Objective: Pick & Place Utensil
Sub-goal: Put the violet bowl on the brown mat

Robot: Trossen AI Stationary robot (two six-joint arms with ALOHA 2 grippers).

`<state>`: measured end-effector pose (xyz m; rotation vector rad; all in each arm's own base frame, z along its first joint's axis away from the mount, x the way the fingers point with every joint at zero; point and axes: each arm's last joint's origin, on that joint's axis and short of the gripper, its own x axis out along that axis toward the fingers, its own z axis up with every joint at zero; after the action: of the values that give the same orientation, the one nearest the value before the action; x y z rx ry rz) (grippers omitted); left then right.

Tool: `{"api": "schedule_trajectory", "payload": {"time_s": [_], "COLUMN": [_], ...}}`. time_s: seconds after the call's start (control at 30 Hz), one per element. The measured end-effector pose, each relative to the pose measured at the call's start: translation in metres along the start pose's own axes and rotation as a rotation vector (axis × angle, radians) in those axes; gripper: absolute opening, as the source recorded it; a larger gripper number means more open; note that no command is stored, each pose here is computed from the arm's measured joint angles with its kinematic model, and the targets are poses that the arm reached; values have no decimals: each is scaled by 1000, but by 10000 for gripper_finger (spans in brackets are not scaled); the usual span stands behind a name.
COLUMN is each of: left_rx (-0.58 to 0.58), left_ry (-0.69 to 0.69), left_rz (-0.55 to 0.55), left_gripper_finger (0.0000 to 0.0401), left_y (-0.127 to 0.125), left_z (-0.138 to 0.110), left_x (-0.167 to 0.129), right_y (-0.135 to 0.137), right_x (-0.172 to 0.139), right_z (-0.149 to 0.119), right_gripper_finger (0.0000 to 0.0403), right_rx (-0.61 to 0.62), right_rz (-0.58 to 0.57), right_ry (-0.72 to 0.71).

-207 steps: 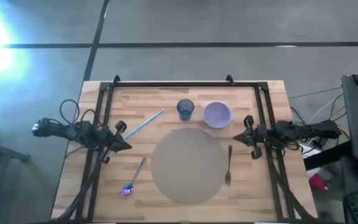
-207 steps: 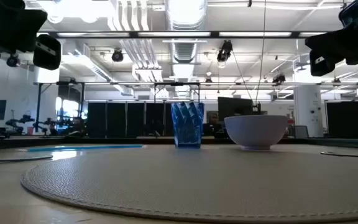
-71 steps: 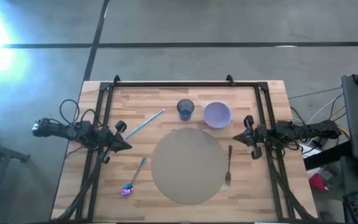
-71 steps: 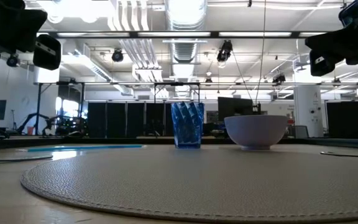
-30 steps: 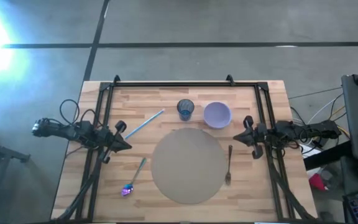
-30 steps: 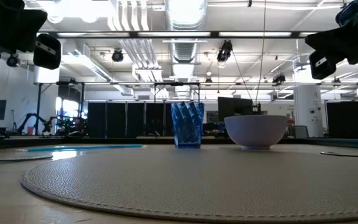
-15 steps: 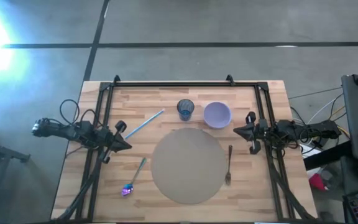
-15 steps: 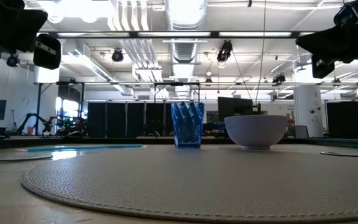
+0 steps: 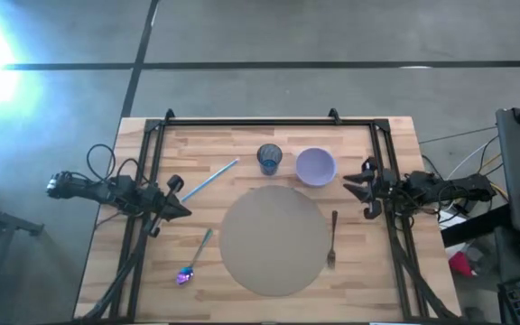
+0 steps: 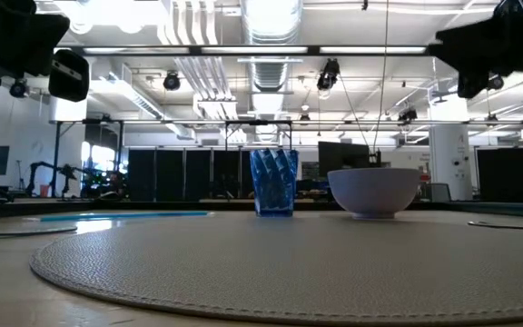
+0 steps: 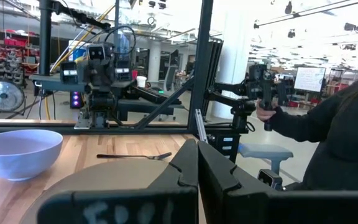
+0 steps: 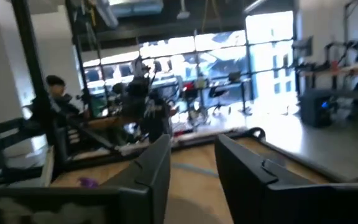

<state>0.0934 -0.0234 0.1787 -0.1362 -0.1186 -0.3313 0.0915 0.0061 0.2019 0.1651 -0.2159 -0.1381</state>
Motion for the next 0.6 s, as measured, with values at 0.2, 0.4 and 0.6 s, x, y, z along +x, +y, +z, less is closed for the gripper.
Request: {"api": "schedule_trajectory", "payload": {"time_s": [0.2, 0.4, 0.6], "left_rx": [-2, -4, -8], "left_ry": [0, 2, 18], "left_rz": [0, 0, 3], "left_gripper_finger": [0, 0, 0], "left_y": [0, 0, 0], "left_z": [0, 0, -2], "left_x": [0, 0, 0], "right_y": [5, 7, 13], "right_x": [2, 5, 14], "right_z": [48, 93, 127], "right_gripper_finger": [165, 195, 199], "right_rx": [-135, -271, -342], "right_rz": [-41, -168, -209], "right_ry": [-33, 106, 253]}}
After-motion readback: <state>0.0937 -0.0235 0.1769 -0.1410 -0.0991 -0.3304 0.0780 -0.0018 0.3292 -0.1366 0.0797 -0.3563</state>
